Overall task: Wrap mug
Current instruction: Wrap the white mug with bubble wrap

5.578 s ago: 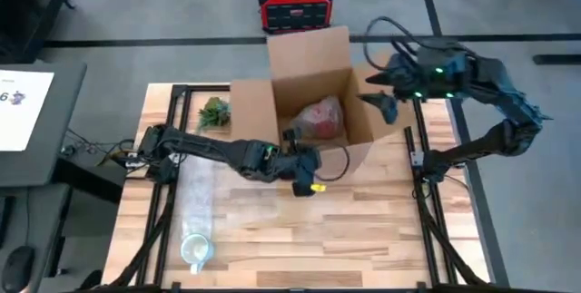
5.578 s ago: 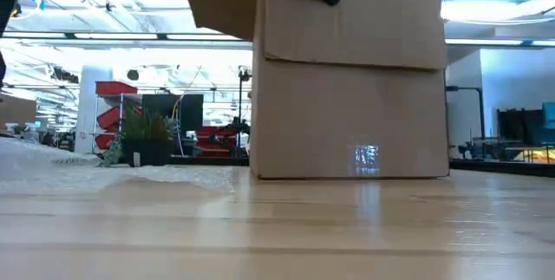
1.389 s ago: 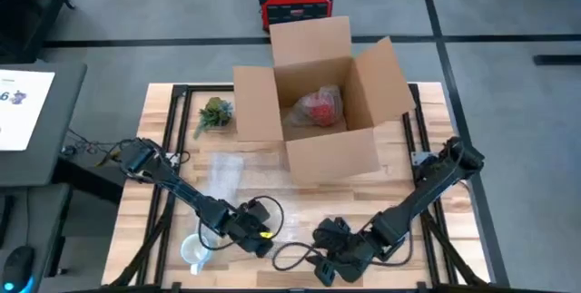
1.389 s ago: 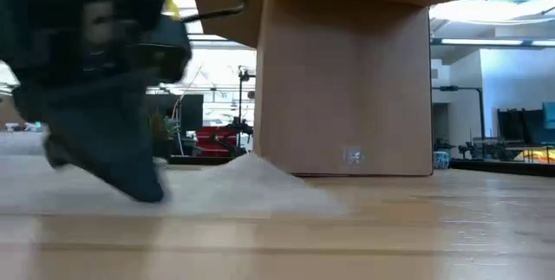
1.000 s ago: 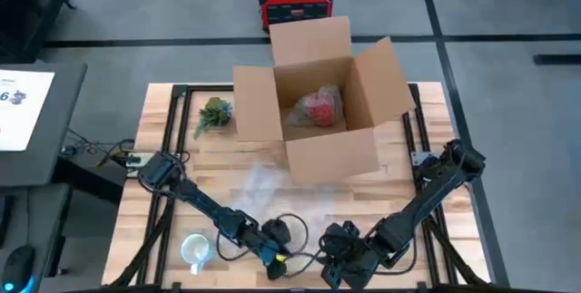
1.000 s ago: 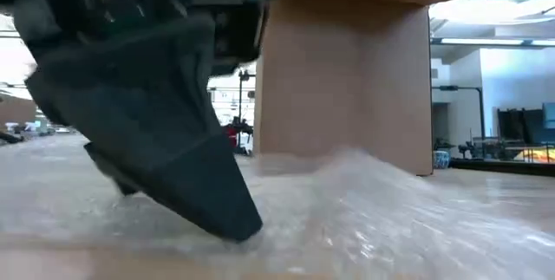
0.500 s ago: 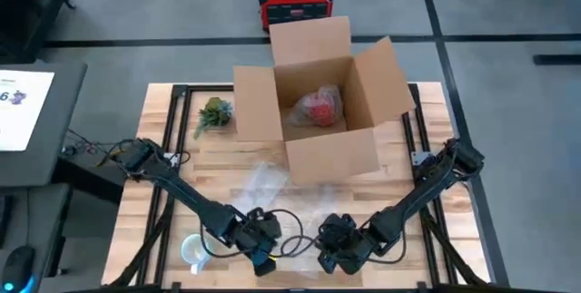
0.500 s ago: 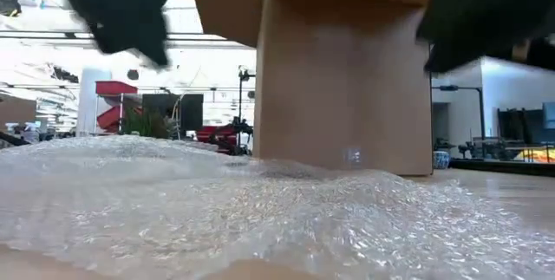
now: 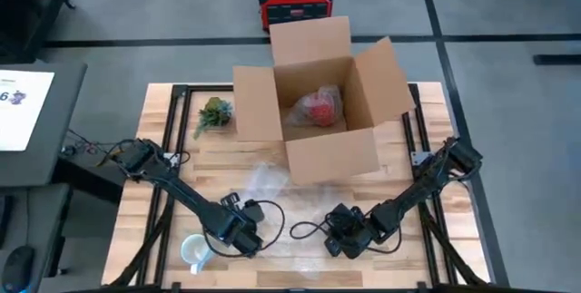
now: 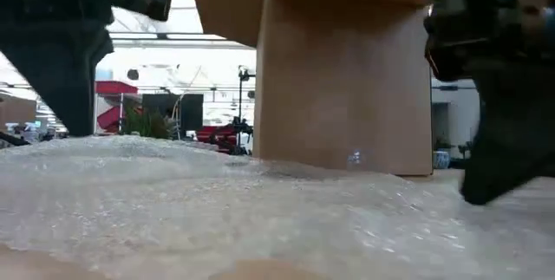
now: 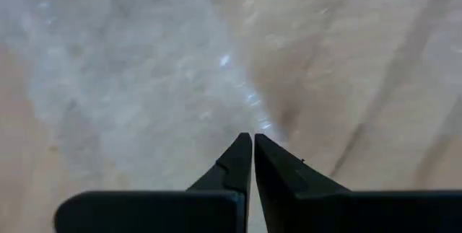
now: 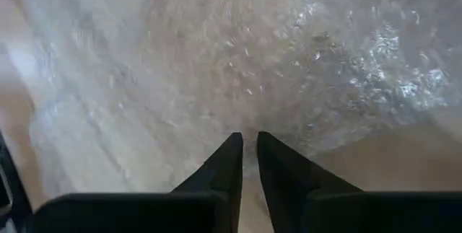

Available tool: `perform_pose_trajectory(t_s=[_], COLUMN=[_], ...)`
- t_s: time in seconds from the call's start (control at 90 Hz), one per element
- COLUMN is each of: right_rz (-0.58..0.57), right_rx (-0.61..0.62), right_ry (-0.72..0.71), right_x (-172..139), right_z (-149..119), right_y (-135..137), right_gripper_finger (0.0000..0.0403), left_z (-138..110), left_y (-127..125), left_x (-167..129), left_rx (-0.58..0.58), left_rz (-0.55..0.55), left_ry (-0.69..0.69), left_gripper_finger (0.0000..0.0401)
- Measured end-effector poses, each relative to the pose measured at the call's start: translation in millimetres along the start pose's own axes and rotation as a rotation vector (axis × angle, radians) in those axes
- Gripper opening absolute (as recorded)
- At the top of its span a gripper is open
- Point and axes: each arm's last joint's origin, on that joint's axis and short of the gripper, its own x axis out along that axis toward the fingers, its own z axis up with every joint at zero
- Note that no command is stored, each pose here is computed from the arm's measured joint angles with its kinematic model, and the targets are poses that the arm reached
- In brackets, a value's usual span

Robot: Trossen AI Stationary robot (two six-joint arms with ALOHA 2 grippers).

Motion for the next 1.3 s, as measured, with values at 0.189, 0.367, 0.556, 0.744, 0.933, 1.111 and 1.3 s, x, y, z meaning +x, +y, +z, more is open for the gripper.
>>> perform_pose_trajectory(t_s=[0.189, 0.367, 0.556, 0.744, 0.933, 1.111, 1.3], right_rz=[0.009, 0.103, 0.132, 0.096, 0.117, 0.139, 0.142], right_rx=[0.022, 0.013, 0.0, -0.027, -0.024, -0.031, -0.031], right_ry=[0.054, 0.023, -0.089, -0.083, 0.075, 0.129, 0.168], right_x=[-13, -29, -28, -7, 22, 20, 12], right_z=[-32, -45, -25, -8, -11, -25, -43], right_y=[2, 27, 40, 37, 33, 35, 35], right_gripper_finger=[0.0002, 0.0001, 0.0, 0.0, 0.0, 0.0, 0.0], left_z=[0, 0, 11, 24, 30, 23, 10], left_y=[0, -2, -13, -33, -34, -6, 41], left_x=[-1, -8, -23, -12, 35, 31, -2], left_rx=[-0.011, -0.017, 0.016, 0.004, -0.073, -0.099, -0.026], left_rz=[-0.006, -0.055, -0.238, -0.412, -0.319, -0.082, 0.255], left_ry=[0.001, -0.025, -0.14, -0.231, -0.144, -0.055, -0.009], left_gripper_finger=[0.0, 0.0, 0.0, 0.0, 0.0, 0.0, 0.0])
